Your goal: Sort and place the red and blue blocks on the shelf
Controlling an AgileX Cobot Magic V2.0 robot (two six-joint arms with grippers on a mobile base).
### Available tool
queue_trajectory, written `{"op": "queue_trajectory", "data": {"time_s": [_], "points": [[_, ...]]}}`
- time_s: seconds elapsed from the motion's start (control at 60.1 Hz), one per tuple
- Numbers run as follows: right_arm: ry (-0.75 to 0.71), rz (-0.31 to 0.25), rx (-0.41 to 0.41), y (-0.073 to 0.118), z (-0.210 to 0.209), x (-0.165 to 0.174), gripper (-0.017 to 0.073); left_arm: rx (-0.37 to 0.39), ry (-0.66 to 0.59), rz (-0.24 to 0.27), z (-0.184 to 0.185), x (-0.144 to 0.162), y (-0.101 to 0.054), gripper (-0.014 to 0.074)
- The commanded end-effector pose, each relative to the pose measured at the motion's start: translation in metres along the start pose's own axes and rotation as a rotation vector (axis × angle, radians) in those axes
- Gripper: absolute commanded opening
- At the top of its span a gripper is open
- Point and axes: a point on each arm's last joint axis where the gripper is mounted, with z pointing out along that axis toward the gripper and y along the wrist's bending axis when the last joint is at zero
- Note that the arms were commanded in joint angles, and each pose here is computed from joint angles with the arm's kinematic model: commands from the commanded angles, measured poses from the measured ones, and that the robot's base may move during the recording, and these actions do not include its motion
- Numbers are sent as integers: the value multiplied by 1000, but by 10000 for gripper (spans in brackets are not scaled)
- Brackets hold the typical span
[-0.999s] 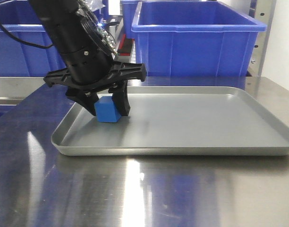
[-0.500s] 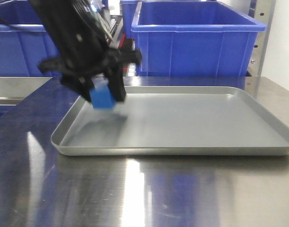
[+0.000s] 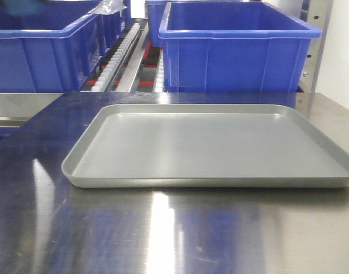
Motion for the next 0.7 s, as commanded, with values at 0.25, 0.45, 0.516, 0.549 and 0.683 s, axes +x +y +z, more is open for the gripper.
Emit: {"op": "queue_trajectory", "data": {"time_s": [0.25,0.45,0.516,0.549,0.683], "points": [[-116,-18,-19,3,-5,-17,64,-16,-275,-70,-77,47,41,126],[-116,-18,-19,3,-5,-17,64,-15,-388,-80,-102,74,51,126],[-116,-18,-19,3,-5,-17,64,-33,-407,-84,-108,80,55,126],[-116,-18,-19,3,-5,-17,64,-46,-415,-83,-110,83,57,126],[-116,-18,-19,3,-5,-17,64,-94,-432,-91,-115,93,66,126]]}}
